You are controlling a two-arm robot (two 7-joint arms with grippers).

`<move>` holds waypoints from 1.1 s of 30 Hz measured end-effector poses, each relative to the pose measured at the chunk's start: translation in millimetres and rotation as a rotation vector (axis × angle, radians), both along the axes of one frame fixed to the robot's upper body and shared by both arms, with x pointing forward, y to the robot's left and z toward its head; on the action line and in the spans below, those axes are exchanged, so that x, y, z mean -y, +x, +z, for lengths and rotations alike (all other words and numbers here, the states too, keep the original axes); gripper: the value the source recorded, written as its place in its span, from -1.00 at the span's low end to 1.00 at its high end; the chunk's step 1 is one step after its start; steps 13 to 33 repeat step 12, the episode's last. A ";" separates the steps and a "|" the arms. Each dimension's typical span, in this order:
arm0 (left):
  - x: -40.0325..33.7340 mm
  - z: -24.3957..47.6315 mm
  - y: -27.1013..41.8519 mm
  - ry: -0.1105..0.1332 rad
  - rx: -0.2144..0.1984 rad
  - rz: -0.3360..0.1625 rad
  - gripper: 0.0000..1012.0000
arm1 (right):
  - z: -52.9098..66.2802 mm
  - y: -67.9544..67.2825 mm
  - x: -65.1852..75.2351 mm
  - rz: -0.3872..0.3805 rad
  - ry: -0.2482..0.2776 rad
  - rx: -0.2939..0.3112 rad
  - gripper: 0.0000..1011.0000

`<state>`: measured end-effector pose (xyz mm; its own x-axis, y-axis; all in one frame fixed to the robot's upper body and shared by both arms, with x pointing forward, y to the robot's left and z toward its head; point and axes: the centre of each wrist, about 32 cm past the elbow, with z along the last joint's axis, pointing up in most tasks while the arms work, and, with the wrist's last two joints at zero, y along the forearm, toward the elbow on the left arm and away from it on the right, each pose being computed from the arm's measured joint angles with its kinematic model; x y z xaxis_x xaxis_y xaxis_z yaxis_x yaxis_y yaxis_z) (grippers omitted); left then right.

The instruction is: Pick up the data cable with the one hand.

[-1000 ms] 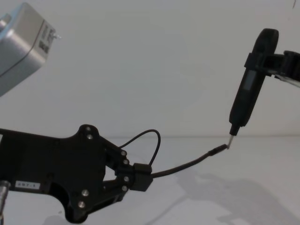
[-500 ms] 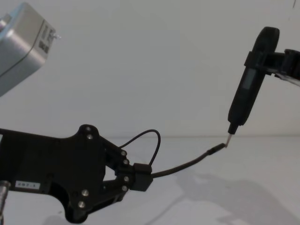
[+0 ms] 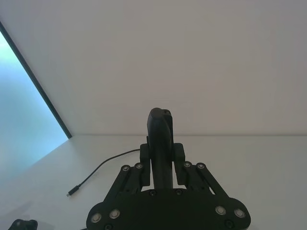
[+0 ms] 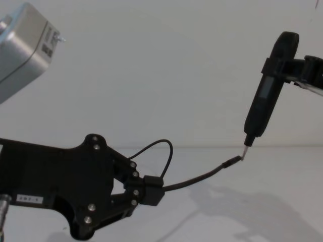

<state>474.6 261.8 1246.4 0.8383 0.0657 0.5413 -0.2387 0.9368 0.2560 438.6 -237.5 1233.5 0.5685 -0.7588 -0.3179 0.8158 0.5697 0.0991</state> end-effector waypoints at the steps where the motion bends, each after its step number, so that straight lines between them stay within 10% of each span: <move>1: 0.0 0.0 0.0 0.000 0.000 0.000 -0.92 | -0.1 0.1 0.0 0.000 0.000 0.000 -0.44; 33: 0.0 0.0 0.0 0.000 0.000 0.000 -0.92 | -0.5 0.6 0.1 0.002 0.001 -0.001 -0.44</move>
